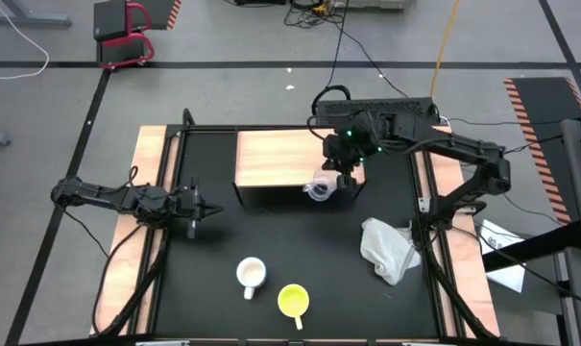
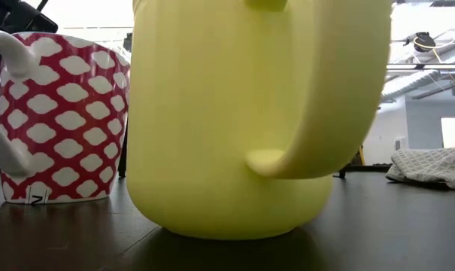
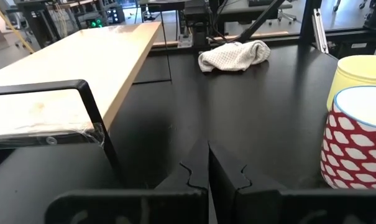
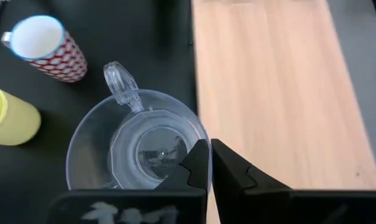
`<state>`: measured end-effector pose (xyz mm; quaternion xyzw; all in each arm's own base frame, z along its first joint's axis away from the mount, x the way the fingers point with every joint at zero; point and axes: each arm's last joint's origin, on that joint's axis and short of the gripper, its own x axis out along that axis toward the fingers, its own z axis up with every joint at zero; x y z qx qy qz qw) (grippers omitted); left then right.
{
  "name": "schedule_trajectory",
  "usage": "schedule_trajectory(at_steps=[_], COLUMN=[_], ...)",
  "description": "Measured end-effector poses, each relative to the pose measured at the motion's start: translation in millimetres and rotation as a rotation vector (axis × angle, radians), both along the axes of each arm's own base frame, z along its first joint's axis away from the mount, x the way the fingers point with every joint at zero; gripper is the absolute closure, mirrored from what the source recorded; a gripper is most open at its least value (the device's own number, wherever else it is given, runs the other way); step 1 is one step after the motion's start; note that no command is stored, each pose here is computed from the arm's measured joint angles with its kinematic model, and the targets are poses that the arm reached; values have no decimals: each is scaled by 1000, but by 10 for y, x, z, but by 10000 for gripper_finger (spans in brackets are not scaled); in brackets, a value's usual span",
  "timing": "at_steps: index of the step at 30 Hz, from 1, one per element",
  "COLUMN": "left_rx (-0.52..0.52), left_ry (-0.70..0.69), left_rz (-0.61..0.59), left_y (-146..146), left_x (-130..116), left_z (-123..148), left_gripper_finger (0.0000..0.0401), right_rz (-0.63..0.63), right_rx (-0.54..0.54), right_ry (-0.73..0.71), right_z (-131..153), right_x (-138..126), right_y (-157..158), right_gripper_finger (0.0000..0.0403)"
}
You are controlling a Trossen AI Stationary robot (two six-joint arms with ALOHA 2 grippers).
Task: Stack small to large cups/mugs on shelf
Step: Put the transparent mug on the shelf
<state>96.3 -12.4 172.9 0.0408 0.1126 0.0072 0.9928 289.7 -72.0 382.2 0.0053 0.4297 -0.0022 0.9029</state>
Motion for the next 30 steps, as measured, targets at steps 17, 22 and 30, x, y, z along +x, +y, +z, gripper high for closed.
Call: schedule_trajectory(at_steps=[17,22,30], left_rx=[-7,-6,-3], left_ry=[5,5,6], left_rz=[3,2,3], left_y=[0,0,1], left_x=[-1,-1,-1], left_z=[-5,-5,-6], left_gripper_finger=[398,398,398], right_rz=[-12,1,0], right_rx=[-50,-45,-41], right_ry=[3,52,83], right_z=[-39,-71,-97], right_x=[-11,-50,-62], right_y=[-356,-360,-360], right_gripper_finger=[403,403,403])
